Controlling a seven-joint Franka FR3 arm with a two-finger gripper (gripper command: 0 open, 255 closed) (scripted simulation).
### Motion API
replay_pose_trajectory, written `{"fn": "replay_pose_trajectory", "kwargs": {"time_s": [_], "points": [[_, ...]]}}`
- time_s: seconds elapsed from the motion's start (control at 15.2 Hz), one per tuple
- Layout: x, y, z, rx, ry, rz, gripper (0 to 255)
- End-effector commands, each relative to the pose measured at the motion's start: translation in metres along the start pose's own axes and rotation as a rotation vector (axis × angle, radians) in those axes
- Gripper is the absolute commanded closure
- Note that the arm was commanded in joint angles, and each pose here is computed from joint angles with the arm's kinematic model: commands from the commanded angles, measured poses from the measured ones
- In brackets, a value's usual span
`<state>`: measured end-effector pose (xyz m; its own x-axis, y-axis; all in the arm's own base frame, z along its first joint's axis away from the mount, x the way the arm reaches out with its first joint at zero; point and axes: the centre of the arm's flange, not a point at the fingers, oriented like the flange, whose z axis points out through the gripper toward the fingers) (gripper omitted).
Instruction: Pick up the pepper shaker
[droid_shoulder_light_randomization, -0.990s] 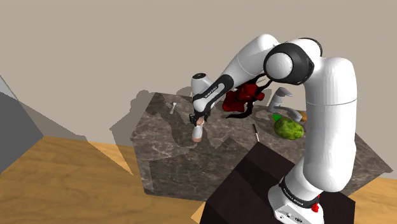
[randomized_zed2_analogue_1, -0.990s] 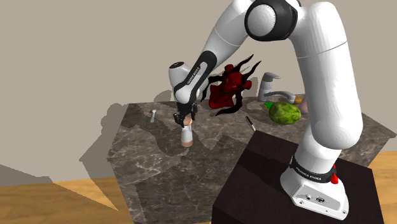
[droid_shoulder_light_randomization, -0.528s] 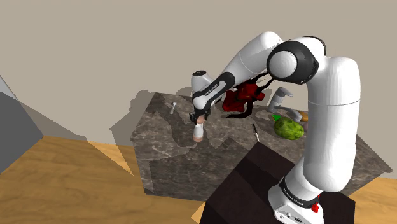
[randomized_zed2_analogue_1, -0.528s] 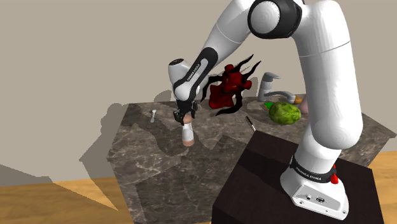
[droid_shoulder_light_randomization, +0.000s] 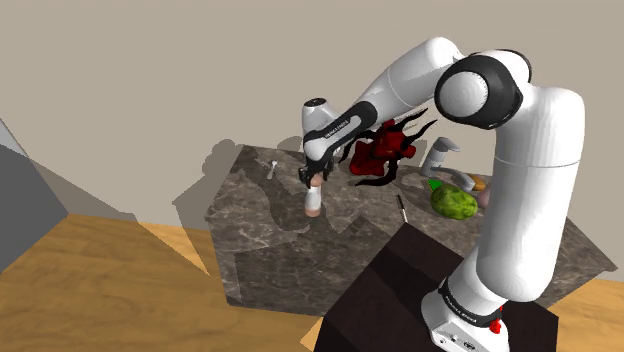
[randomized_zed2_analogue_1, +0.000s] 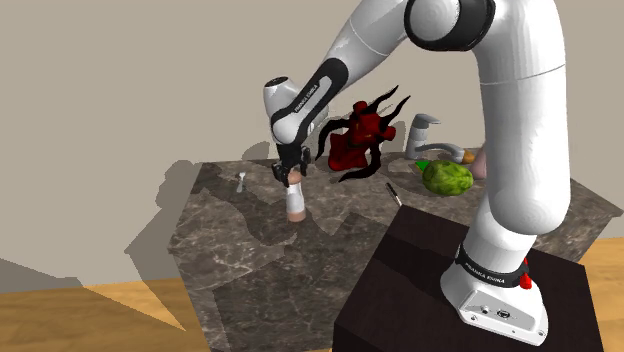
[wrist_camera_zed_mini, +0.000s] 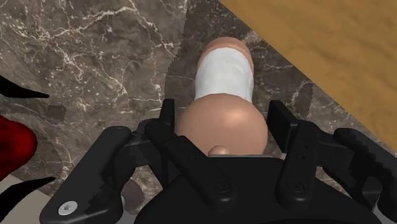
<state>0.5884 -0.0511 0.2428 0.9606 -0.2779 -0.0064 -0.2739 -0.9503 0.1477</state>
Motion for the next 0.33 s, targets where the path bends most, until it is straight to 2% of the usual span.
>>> {"fn": "replay_pose_trajectory", "kwargs": {"time_s": [0.0,0.26], "points": [[0.000,0.001,-0.011,0.000,0.000,0.000,255],[0.000,0.003,-0.022,0.000,0.000,0.000,255]]}}
